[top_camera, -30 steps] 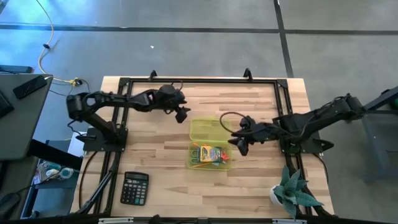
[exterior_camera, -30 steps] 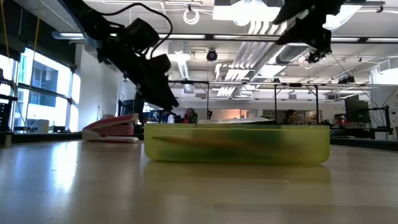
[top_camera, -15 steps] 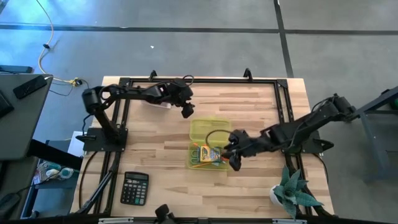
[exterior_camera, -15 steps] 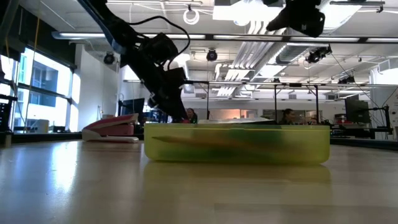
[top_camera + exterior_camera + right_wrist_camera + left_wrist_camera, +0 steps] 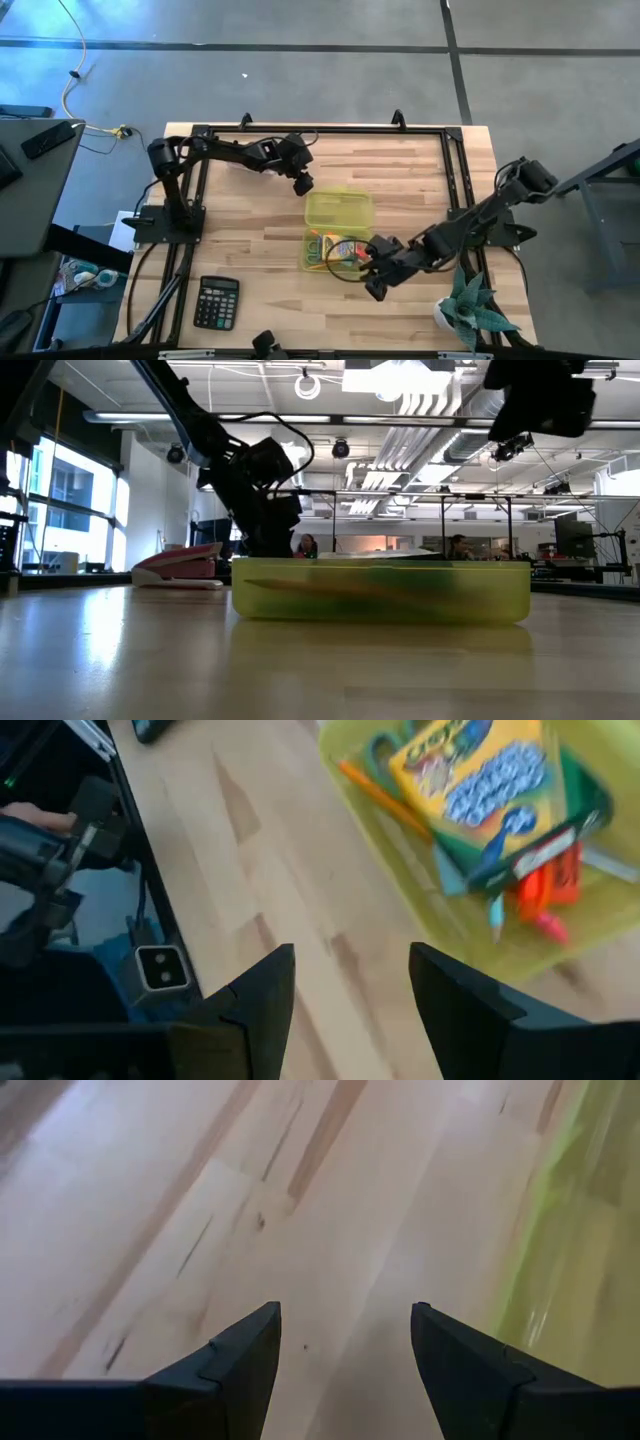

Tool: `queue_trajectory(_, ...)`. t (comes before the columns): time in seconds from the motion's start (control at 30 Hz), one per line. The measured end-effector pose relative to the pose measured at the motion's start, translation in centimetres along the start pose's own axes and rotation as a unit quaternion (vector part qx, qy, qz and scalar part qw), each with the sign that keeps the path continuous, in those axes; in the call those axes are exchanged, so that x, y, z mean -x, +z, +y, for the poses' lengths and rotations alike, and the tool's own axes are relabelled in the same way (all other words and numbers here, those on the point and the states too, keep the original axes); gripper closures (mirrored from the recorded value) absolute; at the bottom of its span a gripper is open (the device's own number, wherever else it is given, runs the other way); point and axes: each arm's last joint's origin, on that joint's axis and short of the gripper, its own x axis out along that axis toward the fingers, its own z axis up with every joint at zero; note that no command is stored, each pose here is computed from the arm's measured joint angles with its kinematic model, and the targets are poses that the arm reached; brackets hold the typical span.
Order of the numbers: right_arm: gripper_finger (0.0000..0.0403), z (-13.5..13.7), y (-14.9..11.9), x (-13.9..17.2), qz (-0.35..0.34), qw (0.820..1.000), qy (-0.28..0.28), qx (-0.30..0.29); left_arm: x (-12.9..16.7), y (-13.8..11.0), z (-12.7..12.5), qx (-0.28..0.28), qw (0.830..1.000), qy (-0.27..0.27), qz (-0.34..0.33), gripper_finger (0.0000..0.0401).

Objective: Pack school essentials
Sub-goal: Close the supply box

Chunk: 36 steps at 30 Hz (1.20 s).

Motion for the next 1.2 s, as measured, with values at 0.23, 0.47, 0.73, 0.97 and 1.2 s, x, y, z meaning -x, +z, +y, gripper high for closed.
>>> queue_trajectory(0.23, 0.0214, 0.7, -2.1, -1.4, 0.009, 1.0, -0.016, -0.017, -0.6, -0.4, -0.7, -0.001, 1.0, -0.003, 0.013, 0.019)
queue_trajectory(0.47, 0.0214, 0.8, -3.7, -4.1, 0.025, 0.998, -0.037, -0.047, -0.6, -0.5, -1.9, -0.003, 1.0, -0.022, 0.015, 0.019)
queue_trajectory(0.73, 0.0214, 1.0, -4.5, -7.6, 0.008, 0.996, -0.033, -0.077, -0.7, -0.6, -3.8, -0.015, 0.999, -0.037, 0.018, 0.019)
queue_trajectory(0.97, 0.0214, 0.8, -5.1, -9.4, 0.0, 0.994, -0.036, -0.108, -0.7, -0.9, -5.3, -0.023, 0.998, -0.049, 0.022, 0.019)
queue_trajectory(1.2, 0.0214, 0.6, -5.1, -9.5, -0.026, 0.988, -0.052, -0.146, -0.6, -1.1, -6.4, -0.03, 0.998, -0.053, 0.025, 0.019)
